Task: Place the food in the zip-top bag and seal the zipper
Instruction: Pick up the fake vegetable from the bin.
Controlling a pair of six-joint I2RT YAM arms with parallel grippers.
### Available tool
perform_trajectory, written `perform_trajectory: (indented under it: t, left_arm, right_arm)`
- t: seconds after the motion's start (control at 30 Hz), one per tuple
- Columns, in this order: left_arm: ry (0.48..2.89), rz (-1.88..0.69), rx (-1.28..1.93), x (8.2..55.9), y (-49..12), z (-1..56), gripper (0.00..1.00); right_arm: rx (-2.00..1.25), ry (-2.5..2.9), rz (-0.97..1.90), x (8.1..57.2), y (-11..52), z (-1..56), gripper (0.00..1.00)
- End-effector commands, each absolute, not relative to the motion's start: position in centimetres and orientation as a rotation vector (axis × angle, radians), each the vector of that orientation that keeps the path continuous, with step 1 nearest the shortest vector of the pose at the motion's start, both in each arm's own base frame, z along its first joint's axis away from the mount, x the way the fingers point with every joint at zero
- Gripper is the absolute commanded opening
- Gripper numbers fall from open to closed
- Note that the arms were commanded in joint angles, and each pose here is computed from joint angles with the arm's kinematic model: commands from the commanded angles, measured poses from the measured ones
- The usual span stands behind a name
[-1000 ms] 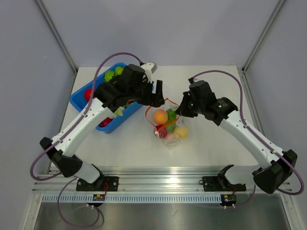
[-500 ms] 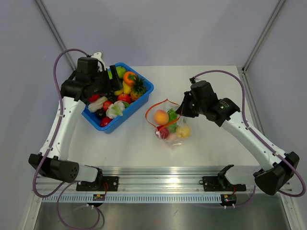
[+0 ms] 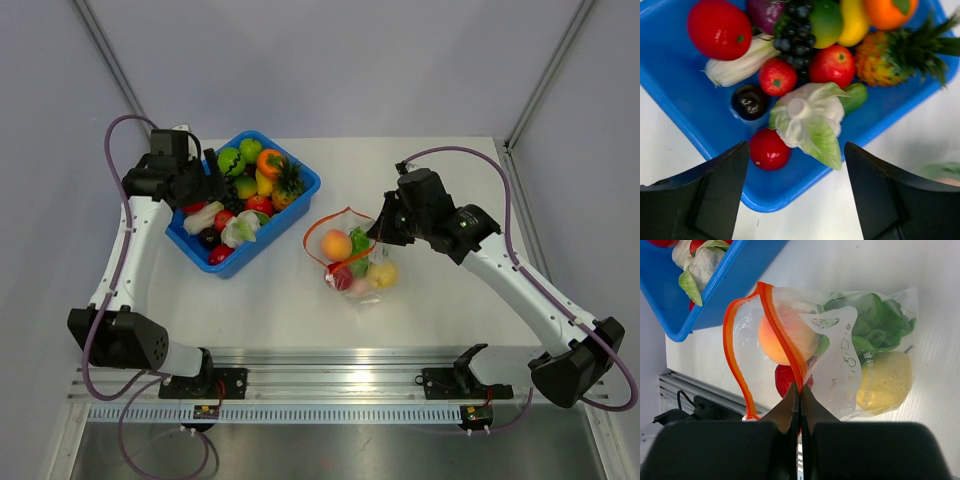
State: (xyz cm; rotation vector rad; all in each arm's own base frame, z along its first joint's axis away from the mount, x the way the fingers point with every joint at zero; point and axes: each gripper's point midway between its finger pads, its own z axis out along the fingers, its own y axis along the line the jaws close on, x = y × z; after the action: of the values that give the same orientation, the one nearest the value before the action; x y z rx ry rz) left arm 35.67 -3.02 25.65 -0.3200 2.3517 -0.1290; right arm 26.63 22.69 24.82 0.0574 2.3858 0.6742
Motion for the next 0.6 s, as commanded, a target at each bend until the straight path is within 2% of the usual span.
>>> perform_trajectory:
  t: [0.0,0.1,0.37,0.57]
  left_arm:
    - [2.329,0.002,-0.425,38.2,-0.1,23.8,0.86]
    - [2.332,-0.048,-0.520,39.8,0.4,22.3,0.92]
    - [2.278,0.037,-0.792,42.9,4.3,20.1,0.99]
    - [2.220,-0.071,-0.926,44.4,4.6,18.5,0.99]
  right_arm:
    - [0.050,2.312,0.716,26.7,23.1,26.9,0.00]
    - [0.049,2.314,0.717,26.6,23.1,26.8,0.00]
    - [0.046,2.319,0.710,26.7,23.1,26.6,0.00]
    - [0.035,2.329,0.706,27.1,23.5,26.4,0.00]
